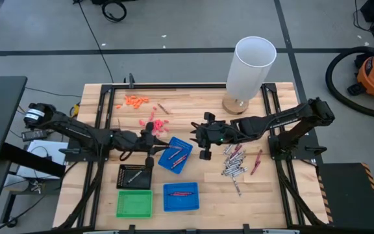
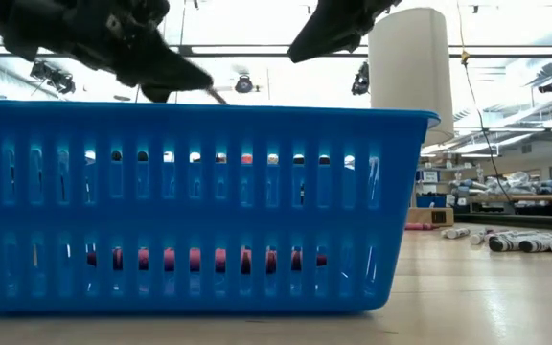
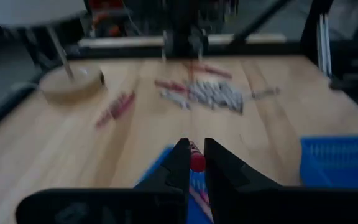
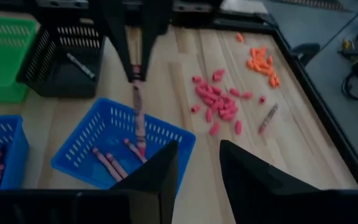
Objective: Sort crayons
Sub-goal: Put the pink crayon into the top blue bin
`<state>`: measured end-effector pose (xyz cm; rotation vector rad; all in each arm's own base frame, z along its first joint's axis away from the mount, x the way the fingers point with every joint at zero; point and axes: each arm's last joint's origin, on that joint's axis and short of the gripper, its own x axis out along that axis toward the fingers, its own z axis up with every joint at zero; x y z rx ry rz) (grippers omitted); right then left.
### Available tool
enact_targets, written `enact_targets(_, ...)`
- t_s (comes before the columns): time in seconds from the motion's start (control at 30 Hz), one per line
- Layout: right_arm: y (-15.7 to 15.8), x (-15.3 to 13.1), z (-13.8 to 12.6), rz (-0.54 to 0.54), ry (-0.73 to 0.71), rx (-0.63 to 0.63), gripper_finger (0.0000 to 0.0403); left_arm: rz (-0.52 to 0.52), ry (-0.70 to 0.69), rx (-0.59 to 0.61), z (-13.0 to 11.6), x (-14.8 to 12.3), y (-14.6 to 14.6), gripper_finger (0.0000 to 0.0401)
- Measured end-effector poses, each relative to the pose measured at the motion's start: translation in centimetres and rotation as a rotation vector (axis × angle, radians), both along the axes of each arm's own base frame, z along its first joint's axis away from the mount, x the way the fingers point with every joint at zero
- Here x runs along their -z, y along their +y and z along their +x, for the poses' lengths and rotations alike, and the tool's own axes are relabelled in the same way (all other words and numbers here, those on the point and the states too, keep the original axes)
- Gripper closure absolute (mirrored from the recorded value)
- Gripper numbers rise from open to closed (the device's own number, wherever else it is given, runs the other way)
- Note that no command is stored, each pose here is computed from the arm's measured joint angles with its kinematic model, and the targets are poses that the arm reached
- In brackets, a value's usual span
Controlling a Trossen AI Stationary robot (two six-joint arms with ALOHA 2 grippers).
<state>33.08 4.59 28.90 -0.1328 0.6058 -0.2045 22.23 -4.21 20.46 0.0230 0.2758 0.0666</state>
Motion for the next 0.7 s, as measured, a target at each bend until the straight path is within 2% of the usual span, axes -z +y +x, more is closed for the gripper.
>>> enact_targets(0.17,0.0,0.2,-0.1,0.005,0.016,0.01,0.0276,-0.008,0.025,-0.093,-0.5,0.4,-1.0,0.0367)
enact_targets(0.3,0.0,0.1,-0.1,0.005,0.012,0.009,0.0277,-0.063,0.033,-0.116,-0.7,0.6,-1.5,0.0367)
enact_targets(0.4,0.0,0.1,-0.1,0.006,0.012,0.008,0.0276,-0.057,0.075,-0.145,-0.5,1.6,-1.9,0.0367)
enact_targets(0.7,0.0,0.4,-0.3,0.016,0.041,0.025,0.0277,-0.009,0.171,-0.199,2.8,3.2,-3.5,0.0367)
